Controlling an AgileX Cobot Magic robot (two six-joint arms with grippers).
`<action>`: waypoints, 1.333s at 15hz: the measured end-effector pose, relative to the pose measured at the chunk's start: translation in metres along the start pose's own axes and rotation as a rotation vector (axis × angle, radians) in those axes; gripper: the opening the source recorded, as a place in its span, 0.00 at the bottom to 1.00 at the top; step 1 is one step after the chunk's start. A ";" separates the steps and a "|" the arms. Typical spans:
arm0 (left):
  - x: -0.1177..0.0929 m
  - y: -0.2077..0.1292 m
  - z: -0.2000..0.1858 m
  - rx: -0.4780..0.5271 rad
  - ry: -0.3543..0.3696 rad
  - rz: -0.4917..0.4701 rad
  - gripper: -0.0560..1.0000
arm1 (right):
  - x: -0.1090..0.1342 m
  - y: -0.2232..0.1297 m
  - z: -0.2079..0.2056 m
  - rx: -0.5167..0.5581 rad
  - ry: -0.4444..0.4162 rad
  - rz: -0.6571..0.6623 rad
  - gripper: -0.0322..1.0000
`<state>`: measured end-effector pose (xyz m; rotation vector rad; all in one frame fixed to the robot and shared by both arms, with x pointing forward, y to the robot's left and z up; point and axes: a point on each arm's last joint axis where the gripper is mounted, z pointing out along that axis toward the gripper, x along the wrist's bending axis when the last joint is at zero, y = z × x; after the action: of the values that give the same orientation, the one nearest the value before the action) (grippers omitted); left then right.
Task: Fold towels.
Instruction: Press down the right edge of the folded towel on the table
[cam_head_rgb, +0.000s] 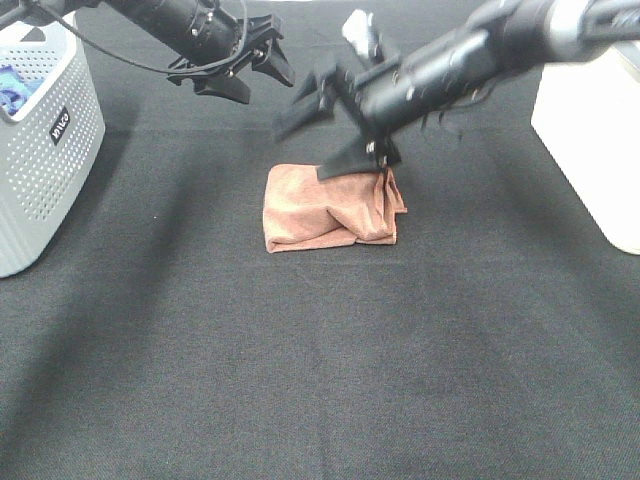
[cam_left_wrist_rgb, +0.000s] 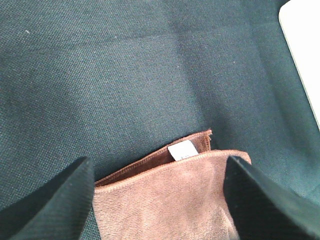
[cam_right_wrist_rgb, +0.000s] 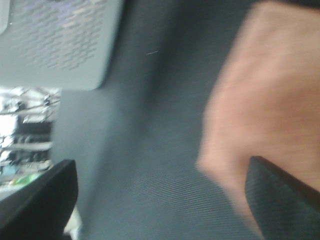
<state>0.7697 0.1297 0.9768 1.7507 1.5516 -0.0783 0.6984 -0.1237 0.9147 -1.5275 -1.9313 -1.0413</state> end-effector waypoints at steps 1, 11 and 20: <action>0.000 0.000 0.000 0.001 0.000 0.000 0.71 | -0.015 0.001 -0.003 -0.013 -0.027 0.014 0.86; 0.000 -0.002 0.000 0.024 -0.002 0.000 0.71 | -0.054 0.020 -0.055 -0.038 -0.195 -0.009 0.86; 0.001 -0.008 -0.001 0.085 0.008 0.012 0.71 | -0.034 0.009 -0.013 0.089 -0.123 -0.016 0.86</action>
<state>0.7631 0.1302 0.9731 1.8283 1.5642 -0.1332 0.7153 -0.1540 0.8993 -1.5616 -2.0475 -0.8729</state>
